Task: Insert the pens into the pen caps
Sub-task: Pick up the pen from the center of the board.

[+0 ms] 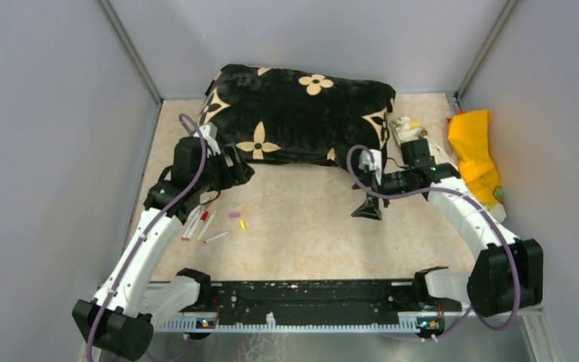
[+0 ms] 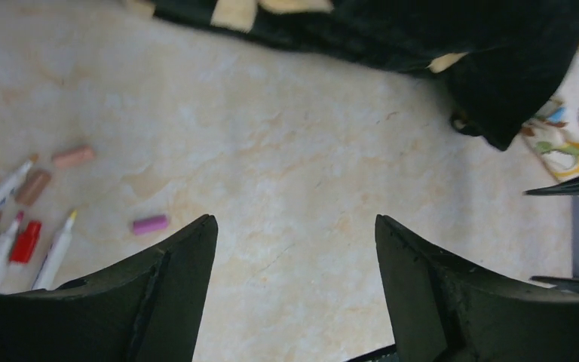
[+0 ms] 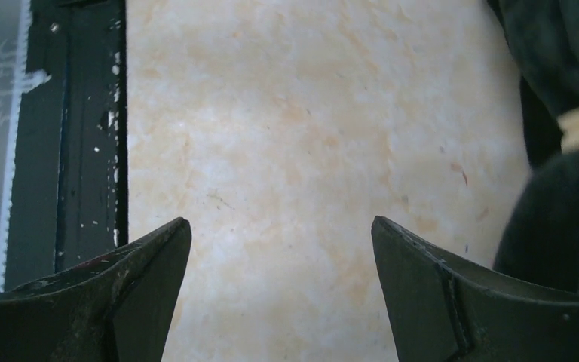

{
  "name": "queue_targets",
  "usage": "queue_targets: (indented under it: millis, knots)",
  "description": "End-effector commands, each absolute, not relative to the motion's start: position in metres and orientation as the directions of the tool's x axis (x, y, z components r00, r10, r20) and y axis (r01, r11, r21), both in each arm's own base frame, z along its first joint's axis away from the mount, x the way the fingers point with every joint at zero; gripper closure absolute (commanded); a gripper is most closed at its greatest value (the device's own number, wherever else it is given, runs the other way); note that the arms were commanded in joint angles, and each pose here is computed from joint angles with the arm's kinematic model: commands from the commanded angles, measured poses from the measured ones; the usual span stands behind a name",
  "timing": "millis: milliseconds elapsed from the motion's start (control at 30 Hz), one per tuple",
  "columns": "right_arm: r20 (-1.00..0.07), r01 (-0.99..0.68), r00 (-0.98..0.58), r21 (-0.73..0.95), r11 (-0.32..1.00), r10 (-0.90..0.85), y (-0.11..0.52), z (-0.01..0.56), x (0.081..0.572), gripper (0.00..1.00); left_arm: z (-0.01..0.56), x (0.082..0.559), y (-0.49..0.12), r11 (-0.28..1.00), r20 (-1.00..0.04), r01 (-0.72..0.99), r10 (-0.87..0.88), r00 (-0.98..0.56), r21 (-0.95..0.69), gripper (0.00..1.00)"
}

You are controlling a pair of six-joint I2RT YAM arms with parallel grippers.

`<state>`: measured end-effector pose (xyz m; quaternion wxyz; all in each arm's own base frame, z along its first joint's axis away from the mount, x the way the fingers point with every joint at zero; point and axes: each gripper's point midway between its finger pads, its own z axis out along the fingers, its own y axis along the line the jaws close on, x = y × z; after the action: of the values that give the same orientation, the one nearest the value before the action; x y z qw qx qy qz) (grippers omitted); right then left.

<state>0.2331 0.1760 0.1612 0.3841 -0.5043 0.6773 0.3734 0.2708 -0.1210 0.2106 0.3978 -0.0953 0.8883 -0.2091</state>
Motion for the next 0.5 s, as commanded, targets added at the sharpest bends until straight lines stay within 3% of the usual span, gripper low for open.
queue_targets:
  millis: [0, 133, 267, 467]
  knots:
    - [-0.893, -0.974, 0.195, -0.128, -0.186, -0.406, 0.210, 0.184, 0.207, 0.12, 0.286, 0.292, -0.144, 0.866, -0.850, 0.322, -0.193, -0.490, -0.383, 0.06]
    - [-0.820, -0.873, 0.404, -0.212, -0.440, -0.405, 0.216, 0.182, 0.194, 0.11, 0.332, 0.292, -0.146, 0.844, -0.924, 0.414, -0.220, -0.312, -0.341, 0.01]
    - [-0.750, -0.834, 0.506, -0.299, -0.464, -0.426, 0.250, 0.196, 0.226, 0.11, 0.363, 0.287, -0.133, 0.857, -0.954, 0.419, -0.265, -0.138, -0.299, 0.01]
    - [-0.739, -0.824, 0.504, -0.255, -0.507, -0.447, 0.322, 0.177, 0.241, 0.25, 0.403, 0.281, -0.122, 0.872, -0.960, 0.430, -0.276, 0.039, -0.233, 0.01]
